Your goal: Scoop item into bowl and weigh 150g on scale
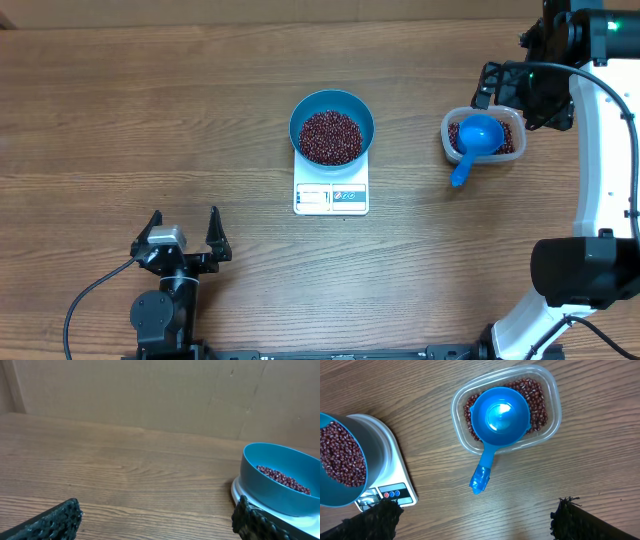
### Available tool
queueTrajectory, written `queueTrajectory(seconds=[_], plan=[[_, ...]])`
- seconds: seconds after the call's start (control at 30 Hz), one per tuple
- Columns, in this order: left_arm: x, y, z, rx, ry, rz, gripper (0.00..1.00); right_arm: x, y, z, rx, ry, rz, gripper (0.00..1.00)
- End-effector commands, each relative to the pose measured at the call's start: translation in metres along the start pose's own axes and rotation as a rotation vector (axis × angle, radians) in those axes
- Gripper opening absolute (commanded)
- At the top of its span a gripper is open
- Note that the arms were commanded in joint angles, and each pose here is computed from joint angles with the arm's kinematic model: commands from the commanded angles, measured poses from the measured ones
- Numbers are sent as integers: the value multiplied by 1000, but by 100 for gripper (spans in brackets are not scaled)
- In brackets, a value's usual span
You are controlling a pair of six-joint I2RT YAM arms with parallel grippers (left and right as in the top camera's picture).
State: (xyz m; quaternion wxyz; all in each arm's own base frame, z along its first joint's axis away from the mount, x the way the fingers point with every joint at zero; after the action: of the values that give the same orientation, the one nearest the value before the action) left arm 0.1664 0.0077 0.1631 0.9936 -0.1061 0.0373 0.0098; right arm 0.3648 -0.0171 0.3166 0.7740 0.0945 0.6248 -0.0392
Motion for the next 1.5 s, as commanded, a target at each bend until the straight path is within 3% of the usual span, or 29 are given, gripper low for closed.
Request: queueTrajectory(seconds=[0.0,1.2,1.47], plan=[[0,3,0,-21,-8,19,100,-18,0,-1,-6,-60,1,100],[0,2,0,-21,-6,15,99,-18,-2,-4,-8,-45,-9,100],[0,2,0,-21,-6,15,100,-24,11,34,-43,-280,25,100]])
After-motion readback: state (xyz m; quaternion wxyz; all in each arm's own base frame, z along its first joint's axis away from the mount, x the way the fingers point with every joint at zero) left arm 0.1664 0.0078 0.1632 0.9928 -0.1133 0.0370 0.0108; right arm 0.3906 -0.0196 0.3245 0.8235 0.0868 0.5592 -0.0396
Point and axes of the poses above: each gripper's point midway between its finger pads, its own x axis out along the fingers, its own y axis along the line the jaws close on, z = x × y, the point moved 8 cm from there along -x, back along the fingers, and after that the axes turned 4 degrees about -x, right-handed, at the moved point
